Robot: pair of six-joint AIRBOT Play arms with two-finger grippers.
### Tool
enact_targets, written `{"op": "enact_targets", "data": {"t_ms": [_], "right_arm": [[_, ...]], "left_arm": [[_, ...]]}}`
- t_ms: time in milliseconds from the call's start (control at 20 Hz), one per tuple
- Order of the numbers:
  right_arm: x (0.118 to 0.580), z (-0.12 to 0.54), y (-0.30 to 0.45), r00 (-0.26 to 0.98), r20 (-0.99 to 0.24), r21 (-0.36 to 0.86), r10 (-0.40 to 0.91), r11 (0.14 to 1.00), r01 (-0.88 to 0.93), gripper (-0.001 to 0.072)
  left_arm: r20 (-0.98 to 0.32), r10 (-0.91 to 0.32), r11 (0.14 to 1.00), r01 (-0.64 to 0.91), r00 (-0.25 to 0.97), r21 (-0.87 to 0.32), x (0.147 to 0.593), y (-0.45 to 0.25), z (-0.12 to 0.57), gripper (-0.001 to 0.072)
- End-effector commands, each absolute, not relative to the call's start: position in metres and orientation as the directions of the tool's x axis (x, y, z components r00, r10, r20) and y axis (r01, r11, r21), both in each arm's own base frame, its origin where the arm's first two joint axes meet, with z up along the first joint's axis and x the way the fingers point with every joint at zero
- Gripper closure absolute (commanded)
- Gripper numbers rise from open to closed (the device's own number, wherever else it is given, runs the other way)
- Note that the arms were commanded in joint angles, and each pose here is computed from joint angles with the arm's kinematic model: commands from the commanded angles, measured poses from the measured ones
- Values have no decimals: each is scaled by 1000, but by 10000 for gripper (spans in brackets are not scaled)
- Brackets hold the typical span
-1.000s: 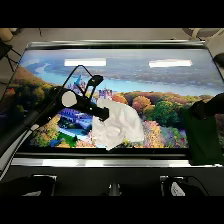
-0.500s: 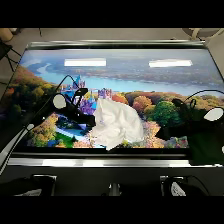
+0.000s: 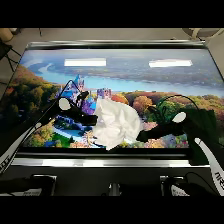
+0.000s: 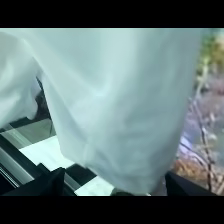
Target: Fold the shirts.
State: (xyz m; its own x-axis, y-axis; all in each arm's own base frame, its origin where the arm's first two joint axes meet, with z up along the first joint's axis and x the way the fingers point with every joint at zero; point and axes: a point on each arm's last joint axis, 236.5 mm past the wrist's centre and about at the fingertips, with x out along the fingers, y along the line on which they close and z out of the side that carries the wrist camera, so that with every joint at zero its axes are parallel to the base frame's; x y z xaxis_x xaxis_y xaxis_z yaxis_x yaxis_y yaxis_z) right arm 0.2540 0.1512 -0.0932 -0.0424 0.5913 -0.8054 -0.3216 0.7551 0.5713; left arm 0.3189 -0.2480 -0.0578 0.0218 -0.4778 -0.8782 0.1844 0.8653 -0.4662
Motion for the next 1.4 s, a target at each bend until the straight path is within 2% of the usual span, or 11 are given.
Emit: {"op": "enact_targets", "data": {"t_ms": [0,50,100,250,350,450,550,700,850,1150,1350], "right_arm": [[269,-107,171,6,-794,580,607,762,-289,348],[275,-105,170,21,-797,575,604,768,-282,604],[281,-101,168,30,-804,560,594,772,-301,686],[319,-49,144,109,-867,367,487,770,-521,687],[375,45,99,373,-879,21,298,803,-595,687],[410,208,44,740,-668,-351,85,840,-414,687],[378,378,12,956,-294,-529,-16,835,-149,687],[285,489,12,999,-18,-484,30,875,-35,686],[249,482,6,998,-55,-466,19,884,-42,686],[262,485,8,999,-42,-468,22,883,-39,686],[318,467,13,995,-93,-476,22,877,-64,686]], "left_arm": [[-866,-496,854,221,70,-471,328,-242,-43,685],[-861,-500,849,245,90,-467,331,-241,-35,685],[-864,-491,853,268,115,-449,334,-239,-27,685],[-853,-424,876,377,304,-301,368,-214,36,687],[-785,-348,904,405,512,-137,398,-178,125,687],[-620,-272,945,327,736,-26,407,-128,252,686],[-389,-179,979,202,904,17,383,-76,370,686],[-157,-69,997,64,985,-39,321,-24,463,686],[-186,-58,998,50,981,-43,294,-19,456,686],[-262,-131,990,113,956,-82,299,-37,428,686],[-270,-151,988,136,951,-73,316,-43,414,686]]}}
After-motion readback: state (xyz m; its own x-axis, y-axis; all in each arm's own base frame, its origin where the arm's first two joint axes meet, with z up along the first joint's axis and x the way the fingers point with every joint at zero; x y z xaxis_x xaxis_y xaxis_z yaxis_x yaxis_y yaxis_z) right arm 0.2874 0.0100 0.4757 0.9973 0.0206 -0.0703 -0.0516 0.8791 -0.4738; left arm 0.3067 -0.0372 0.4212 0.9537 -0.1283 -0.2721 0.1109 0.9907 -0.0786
